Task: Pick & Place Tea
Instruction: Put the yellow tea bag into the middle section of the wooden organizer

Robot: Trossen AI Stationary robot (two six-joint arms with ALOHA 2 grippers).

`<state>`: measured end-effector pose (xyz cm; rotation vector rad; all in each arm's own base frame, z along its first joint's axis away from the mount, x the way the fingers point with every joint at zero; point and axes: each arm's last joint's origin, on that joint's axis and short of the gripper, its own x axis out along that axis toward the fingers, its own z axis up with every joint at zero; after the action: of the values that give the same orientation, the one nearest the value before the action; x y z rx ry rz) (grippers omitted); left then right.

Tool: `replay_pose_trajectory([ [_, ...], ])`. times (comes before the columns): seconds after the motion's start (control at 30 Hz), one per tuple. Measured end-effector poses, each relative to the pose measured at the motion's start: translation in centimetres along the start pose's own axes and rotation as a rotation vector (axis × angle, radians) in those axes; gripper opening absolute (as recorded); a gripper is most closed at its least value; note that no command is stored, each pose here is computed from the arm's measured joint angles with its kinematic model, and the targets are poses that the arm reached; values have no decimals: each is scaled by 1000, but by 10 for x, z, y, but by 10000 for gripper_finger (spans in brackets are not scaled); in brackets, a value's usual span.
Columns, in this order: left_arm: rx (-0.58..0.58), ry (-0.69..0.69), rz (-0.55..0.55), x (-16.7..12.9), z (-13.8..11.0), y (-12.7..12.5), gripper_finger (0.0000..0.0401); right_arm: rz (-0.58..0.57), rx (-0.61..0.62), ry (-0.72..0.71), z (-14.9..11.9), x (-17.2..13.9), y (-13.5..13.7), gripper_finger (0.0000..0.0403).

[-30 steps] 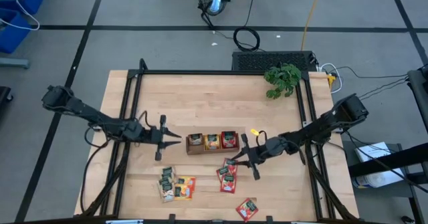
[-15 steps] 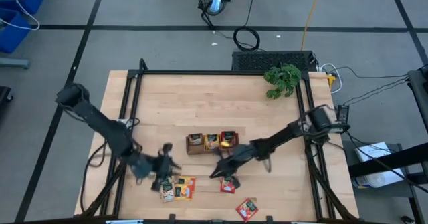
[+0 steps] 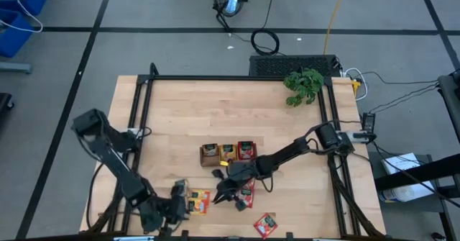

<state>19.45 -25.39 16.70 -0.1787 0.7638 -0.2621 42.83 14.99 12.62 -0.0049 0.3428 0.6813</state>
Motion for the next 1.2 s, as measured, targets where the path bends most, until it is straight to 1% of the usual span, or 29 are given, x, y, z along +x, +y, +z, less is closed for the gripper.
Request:
replay_pose_trajectory([
  [0.1, -1, 14, -17, 19, -6, -9, 88, 0, 0, -9, 2, 8, 2, 61],
  [0.13, 5, 19, -6, 25, -8, -10, 88, -10, -3, -2, 0, 10, 4, 75],
  [0.2, 36, 37, 23, 35, -11, -13, 88, -70, -28, 8, -2, 17, 6, 103],
  [0.27, 49, 62, 43, 42, -12, -16, 88, -156, -29, 22, -6, 23, 4, 131],
  [0.37, 21, 91, 62, 47, -11, -22, 88, -196, 19, 43, -13, 30, -2, 163],
  [0.47, 15, 147, 111, 52, -15, -23, 88, -249, 31, 41, -16, 36, -5, 182],
  [0.53, 6, 177, 138, 52, -15, -24, 88, -262, 30, 32, -14, 38, -6, 189],
  [0.63, -14, 212, 179, 51, -16, -22, 88, -252, 45, 31, -14, 37, -9, 191],
  [0.8, -15, 259, 257, 49, -20, -13, 88, -182, 104, 46, -16, 34, -16, 184],
  [0.97, -13, 262, 284, 52, -15, -3, 88, -199, 153, 133, -26, 31, -22, 173],
  [1.2, 13, 251, 313, 56, -10, 5, 88, -215, 226, 158, -28, 28, -26, 169],
])
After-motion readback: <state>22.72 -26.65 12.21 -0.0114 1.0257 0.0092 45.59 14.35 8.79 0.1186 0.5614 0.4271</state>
